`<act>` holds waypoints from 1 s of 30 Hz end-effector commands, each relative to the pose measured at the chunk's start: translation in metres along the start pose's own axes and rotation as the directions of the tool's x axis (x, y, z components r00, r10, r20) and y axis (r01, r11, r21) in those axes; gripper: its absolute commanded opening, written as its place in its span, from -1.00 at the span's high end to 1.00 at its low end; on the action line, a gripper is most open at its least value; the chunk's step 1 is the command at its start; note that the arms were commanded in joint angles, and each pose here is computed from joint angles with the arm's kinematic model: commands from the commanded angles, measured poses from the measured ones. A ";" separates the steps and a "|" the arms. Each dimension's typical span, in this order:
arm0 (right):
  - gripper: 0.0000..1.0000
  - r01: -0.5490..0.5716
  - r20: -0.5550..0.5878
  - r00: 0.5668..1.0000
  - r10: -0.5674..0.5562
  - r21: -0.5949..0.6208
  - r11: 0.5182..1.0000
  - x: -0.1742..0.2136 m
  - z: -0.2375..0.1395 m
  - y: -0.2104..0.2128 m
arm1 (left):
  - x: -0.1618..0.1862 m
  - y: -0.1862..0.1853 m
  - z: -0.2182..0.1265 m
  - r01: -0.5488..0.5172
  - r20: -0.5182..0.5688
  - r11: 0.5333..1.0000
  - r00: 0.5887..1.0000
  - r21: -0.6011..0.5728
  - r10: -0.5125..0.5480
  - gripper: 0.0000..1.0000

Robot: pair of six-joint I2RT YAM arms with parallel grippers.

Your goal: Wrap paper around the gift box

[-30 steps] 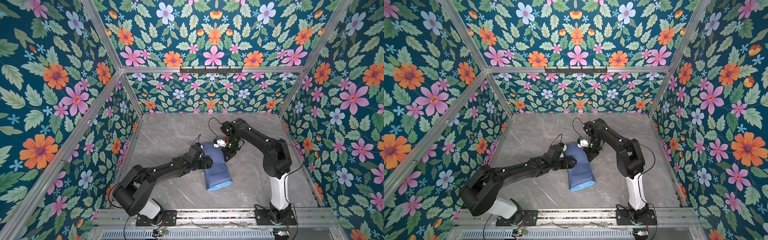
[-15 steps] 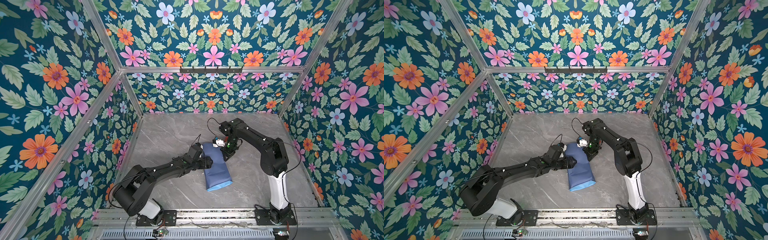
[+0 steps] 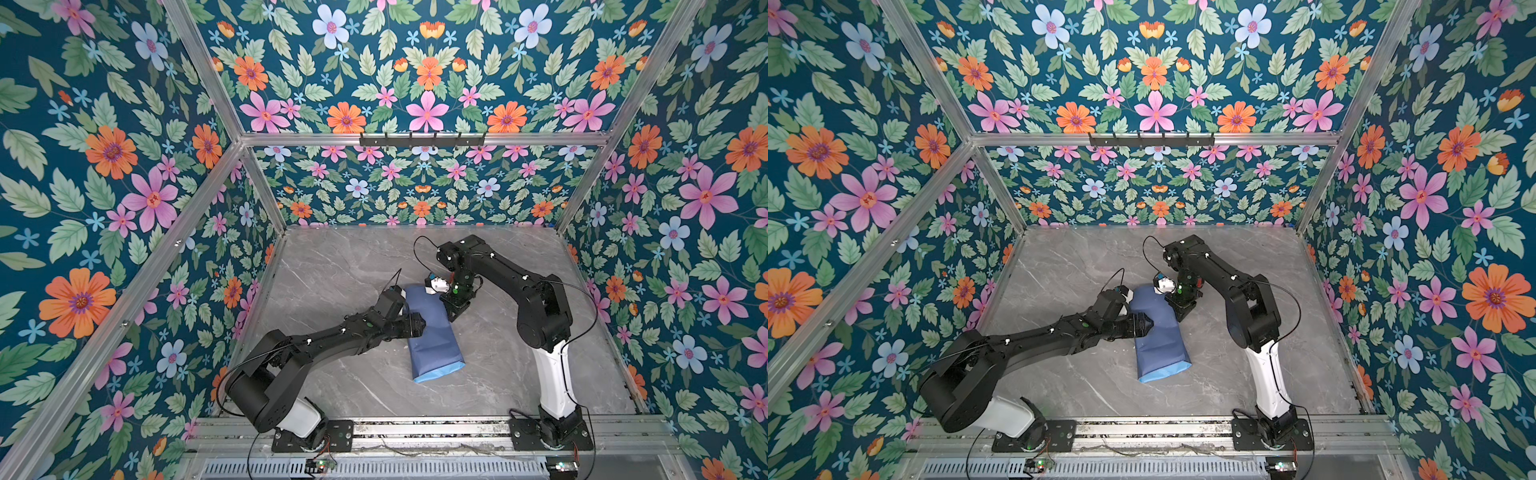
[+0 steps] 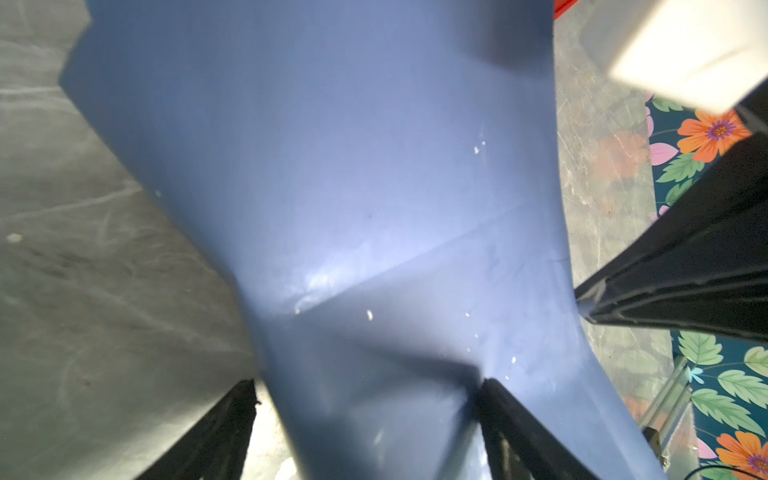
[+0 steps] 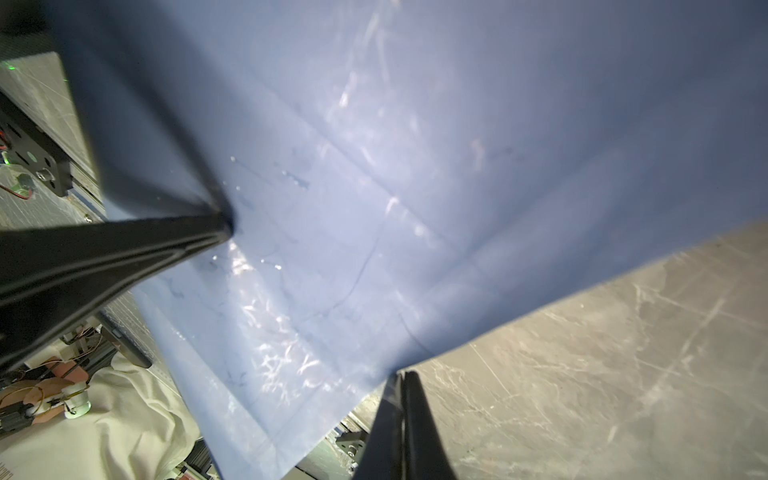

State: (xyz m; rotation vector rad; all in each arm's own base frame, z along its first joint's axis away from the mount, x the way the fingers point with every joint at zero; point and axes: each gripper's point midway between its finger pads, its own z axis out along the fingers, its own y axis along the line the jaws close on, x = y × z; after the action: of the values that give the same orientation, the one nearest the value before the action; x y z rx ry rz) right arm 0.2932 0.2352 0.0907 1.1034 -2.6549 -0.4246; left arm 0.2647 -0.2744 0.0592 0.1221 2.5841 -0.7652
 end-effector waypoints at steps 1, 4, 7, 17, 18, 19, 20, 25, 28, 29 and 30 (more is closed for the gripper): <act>0.99 0.002 -0.013 1.000 -0.001 0.006 1.000 0.001 0.001 -0.001 | 0.038 0.051 -0.002 -0.027 -0.128 0.977 0.992 -0.213 -0.001 -0.70; 0.94 0.001 -0.008 1.000 -0.001 0.007 1.000 -0.001 0.000 -0.002 | 0.039 0.052 -0.002 -0.027 -0.130 0.976 0.992 -0.214 -0.001 -0.70; 0.90 0.001 -0.005 1.000 -0.001 0.014 1.000 -0.003 0.000 -0.003 | 0.038 0.051 -0.002 -0.027 -0.129 0.976 0.992 -0.214 -0.001 -0.70; 0.71 0.005 0.013 1.000 -0.005 0.008 1.000 -0.008 0.001 -0.002 | 0.039 0.052 -0.003 -0.027 -0.129 0.976 0.992 -0.216 -0.001 -0.70; 0.68 0.006 0.018 1.000 -0.006 0.008 1.000 -0.008 0.000 -0.002 | 0.039 0.052 -0.003 -0.028 -0.129 0.976 0.992 -0.216 0.000 -0.70; 0.65 0.008 0.020 1.000 -0.009 0.007 1.000 -0.009 0.000 -0.001 | 0.039 0.052 -0.003 -0.027 -0.129 0.976 0.992 -0.216 -0.001 -0.69; 0.63 0.010 0.026 1.000 -0.010 0.007 1.000 -0.010 -0.001 -0.001 | 0.040 0.052 -0.002 -0.027 -0.130 0.976 0.991 -0.215 -0.001 -0.69; 0.54 0.017 0.031 0.999 -0.018 0.009 1.000 -0.012 -0.001 -0.001 | 0.039 0.052 -0.002 -0.027 -0.130 0.976 0.992 -0.215 -0.001 -0.69; 0.50 0.021 0.030 0.999 -0.022 0.013 1.000 -0.013 -0.001 -0.001 | 0.040 0.053 -0.002 -0.027 -0.132 0.976 0.991 -0.216 -0.001 -0.70; 0.49 0.022 0.030 0.999 -0.022 0.016 1.000 -0.013 -0.002 -0.001 | 0.040 0.053 -0.002 -0.027 -0.131 0.976 0.991 -0.216 -0.001 -0.70; 0.49 0.023 0.029 0.999 -0.023 0.017 1.000 -0.013 -0.002 -0.001 | 0.040 0.053 -0.002 -0.026 -0.131 0.976 0.991 -0.216 -0.002 -0.69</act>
State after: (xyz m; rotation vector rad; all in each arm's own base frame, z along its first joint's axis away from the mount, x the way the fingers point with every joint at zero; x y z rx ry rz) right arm 0.3047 0.2317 0.0870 1.1230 -2.6809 -0.3487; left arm 0.2647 -0.2743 0.0589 0.1217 2.5774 -0.7696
